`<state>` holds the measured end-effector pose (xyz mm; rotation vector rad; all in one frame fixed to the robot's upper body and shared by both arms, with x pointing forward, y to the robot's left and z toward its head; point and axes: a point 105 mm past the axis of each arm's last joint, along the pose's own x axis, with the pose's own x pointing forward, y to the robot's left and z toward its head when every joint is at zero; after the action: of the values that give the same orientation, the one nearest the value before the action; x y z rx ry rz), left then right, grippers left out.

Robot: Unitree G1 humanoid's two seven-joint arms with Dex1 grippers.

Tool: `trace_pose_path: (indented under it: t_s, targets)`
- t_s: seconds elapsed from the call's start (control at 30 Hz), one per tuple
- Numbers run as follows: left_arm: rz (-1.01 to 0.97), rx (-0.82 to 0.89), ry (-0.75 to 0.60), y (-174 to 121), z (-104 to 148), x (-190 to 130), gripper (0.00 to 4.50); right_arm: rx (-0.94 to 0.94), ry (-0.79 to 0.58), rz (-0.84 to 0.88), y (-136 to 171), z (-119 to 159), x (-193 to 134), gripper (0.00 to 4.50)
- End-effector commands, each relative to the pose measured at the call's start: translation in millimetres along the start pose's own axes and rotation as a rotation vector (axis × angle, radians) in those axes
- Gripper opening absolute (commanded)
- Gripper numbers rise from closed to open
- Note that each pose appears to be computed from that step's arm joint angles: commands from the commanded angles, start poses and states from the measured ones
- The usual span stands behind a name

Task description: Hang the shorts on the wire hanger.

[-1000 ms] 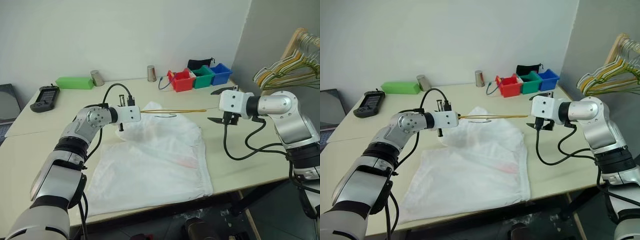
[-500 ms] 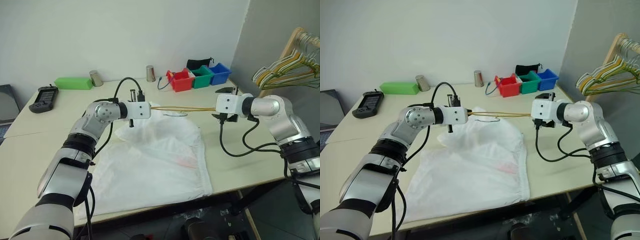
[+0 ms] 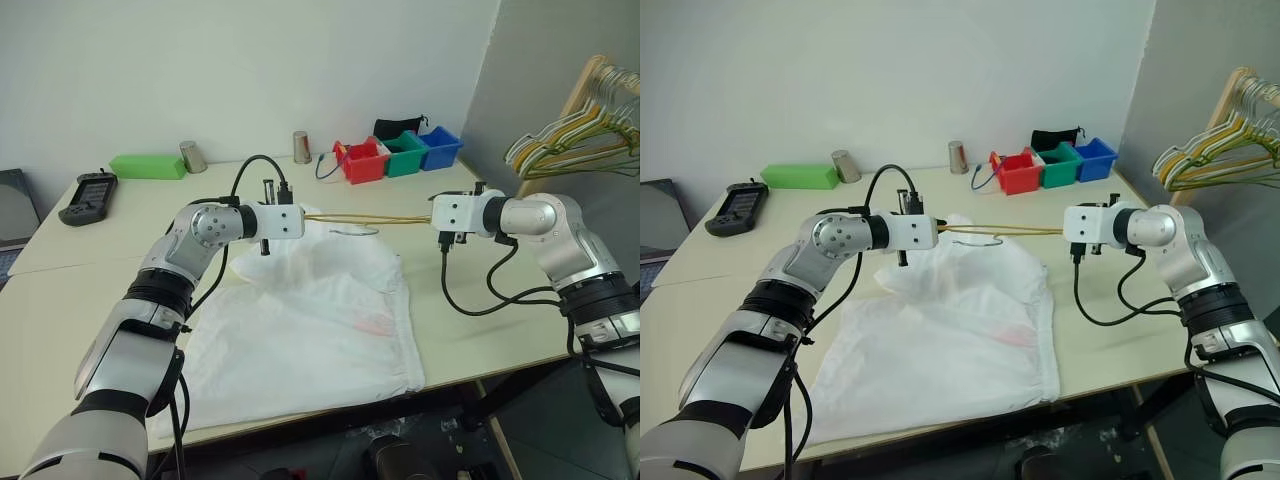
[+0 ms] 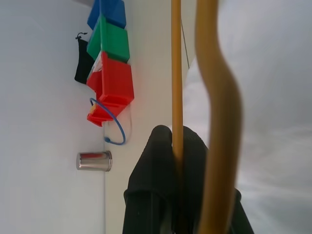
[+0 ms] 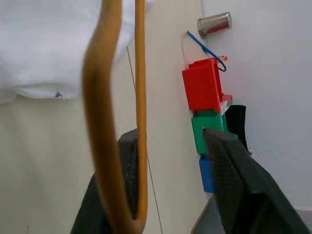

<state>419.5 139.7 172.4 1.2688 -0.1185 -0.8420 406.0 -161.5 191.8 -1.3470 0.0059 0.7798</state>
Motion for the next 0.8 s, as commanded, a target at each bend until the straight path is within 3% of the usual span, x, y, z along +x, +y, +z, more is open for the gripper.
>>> trace_pose_path:
  t_s: [0.03, 0.17, 0.37, 0.8]
  targets:
    - [0.054, 0.013, -0.018, 16, 6, -5, 0.00, -0.055, -0.011, -0.027, -15, 8, -7, 0.90]
    - [0.056, 0.015, -0.010, 17, 5, -4, 0.00, -0.056, -0.009, -0.025, -15, 7, -8, 0.06]
    - [0.055, 0.020, -0.008, 18, 5, -3, 0.00, -0.061, -0.005, -0.017, -13, 6, -7, 0.06]
    - [0.096, -0.025, -0.133, 31, 20, -14, 2.89, -0.050, -0.010, -0.006, -6, 6, -3, 0.00]
